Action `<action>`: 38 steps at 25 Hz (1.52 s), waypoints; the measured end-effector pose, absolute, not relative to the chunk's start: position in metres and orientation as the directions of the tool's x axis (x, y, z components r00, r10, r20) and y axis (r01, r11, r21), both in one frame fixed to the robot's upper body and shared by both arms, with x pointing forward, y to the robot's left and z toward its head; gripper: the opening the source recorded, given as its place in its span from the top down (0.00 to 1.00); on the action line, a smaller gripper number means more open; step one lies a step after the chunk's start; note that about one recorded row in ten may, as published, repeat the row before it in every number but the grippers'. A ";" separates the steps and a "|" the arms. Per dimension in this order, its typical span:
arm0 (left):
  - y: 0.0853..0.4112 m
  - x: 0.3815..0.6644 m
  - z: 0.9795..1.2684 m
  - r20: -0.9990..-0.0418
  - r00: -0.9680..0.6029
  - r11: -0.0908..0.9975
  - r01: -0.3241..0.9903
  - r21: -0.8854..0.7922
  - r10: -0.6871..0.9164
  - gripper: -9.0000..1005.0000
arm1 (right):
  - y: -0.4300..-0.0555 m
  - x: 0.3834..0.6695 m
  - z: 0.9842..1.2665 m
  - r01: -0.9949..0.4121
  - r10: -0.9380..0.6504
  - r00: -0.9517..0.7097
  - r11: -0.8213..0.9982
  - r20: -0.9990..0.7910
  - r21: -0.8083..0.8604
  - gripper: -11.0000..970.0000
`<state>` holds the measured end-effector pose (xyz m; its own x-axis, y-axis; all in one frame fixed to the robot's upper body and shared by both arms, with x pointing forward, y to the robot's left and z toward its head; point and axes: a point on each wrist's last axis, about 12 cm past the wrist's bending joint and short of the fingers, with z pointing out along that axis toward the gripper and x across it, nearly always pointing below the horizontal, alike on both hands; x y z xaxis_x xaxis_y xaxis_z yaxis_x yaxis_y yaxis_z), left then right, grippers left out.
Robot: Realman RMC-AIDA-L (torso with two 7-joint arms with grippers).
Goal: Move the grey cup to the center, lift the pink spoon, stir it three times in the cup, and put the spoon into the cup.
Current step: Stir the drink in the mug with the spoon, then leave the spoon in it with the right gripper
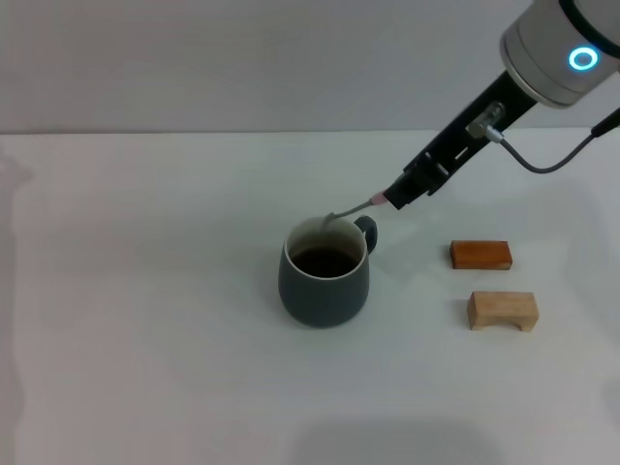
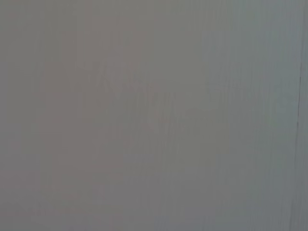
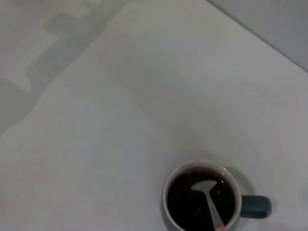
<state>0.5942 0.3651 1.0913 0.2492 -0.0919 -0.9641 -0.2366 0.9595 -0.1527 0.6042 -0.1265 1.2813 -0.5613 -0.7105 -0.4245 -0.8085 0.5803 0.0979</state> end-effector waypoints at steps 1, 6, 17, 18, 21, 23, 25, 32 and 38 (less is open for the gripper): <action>0.365 0.594 1.091 -0.964 0.250 0.960 -0.236 -0.153 -0.092 0.99 | -0.128 0.604 1.280 -0.808 -0.713 -0.563 0.582 -0.417 0.095 0.83; 0.364 0.595 1.092 -0.962 0.256 0.960 -0.233 -0.155 -0.093 0.99 | -0.130 0.603 1.274 -0.812 -0.728 -0.559 0.578 -0.397 0.083 0.83; 0.360 0.595 1.091 -0.963 0.253 0.961 -0.229 -0.154 -0.094 0.99 | -0.129 0.614 1.251 -0.818 -0.739 -0.559 0.565 -0.376 0.104 0.83; 0.359 0.595 1.091 -0.963 0.252 0.962 -0.229 -0.151 -0.092 0.99 | -0.129 0.615 1.249 -0.819 -0.741 -0.556 0.564 -0.375 0.100 0.83; 0.360 0.595 1.091 -0.964 0.251 0.962 -0.230 -0.150 -0.090 0.99 | -0.127 0.620 1.244 -0.825 -0.752 -0.547 0.560 -0.368 0.083 0.83; 0.359 0.595 1.091 -0.964 0.251 0.962 -0.229 -0.149 -0.090 0.99 | -0.125 0.622 1.240 -0.829 -0.758 -0.543 0.553 -0.362 0.083 0.83; 0.359 0.595 1.091 -0.964 0.251 0.962 -0.228 -0.149 -0.089 0.99 | -0.122 0.623 1.236 -0.833 -0.763 -0.539 0.547 -0.357 0.088 0.83; 0.358 0.595 1.091 -0.964 0.251 0.963 -0.224 -0.146 -0.088 0.99 | -0.114 0.627 1.223 -0.838 -0.775 -0.535 0.537 -0.338 0.096 0.83; 0.359 0.595 1.091 -0.964 0.253 0.963 -0.227 -0.147 -0.087 0.99 | -0.108 0.626 1.220 -0.848 -0.790 -0.521 0.521 -0.324 0.096 0.83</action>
